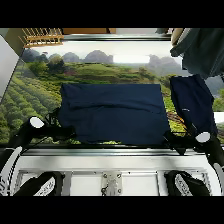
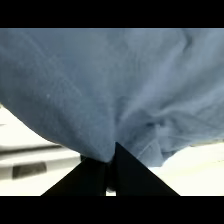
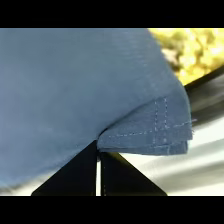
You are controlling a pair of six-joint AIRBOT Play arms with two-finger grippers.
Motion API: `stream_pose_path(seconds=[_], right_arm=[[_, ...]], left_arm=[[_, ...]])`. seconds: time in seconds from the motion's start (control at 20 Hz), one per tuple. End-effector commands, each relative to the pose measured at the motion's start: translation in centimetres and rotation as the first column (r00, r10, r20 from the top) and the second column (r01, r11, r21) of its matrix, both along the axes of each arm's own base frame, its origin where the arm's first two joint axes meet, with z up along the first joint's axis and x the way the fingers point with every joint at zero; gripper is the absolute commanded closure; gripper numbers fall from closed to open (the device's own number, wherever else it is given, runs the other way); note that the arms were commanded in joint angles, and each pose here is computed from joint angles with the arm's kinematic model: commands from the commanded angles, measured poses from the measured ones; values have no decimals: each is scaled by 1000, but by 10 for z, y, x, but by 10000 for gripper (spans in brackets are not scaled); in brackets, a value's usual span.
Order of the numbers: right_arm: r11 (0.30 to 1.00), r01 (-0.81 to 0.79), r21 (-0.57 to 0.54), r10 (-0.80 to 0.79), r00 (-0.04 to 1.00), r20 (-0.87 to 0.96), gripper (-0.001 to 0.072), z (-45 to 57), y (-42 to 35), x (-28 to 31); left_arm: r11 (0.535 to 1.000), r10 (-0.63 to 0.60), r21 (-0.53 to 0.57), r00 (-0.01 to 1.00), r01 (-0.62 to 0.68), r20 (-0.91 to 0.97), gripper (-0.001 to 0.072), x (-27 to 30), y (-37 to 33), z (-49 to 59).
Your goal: Fold the clothes and pants, and hang the long-sleeved shirts on hangers.
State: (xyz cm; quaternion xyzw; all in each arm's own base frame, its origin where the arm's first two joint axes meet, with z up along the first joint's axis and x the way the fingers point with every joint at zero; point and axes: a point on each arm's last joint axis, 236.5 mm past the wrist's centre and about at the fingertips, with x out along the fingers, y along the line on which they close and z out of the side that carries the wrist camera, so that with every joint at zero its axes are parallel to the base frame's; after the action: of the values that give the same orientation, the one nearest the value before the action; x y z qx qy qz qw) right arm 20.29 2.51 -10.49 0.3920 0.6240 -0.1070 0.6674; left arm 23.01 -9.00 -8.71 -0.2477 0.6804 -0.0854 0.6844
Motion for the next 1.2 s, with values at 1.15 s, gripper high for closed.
stream_pose_path(seconds=[1.15], right_arm=[[837, -506, -209, 528, 847, 64, 702, 121, 7, 203]], left_arm=[[989, -146, 55, 976, 138, 164, 694, 156, 18, 123]])
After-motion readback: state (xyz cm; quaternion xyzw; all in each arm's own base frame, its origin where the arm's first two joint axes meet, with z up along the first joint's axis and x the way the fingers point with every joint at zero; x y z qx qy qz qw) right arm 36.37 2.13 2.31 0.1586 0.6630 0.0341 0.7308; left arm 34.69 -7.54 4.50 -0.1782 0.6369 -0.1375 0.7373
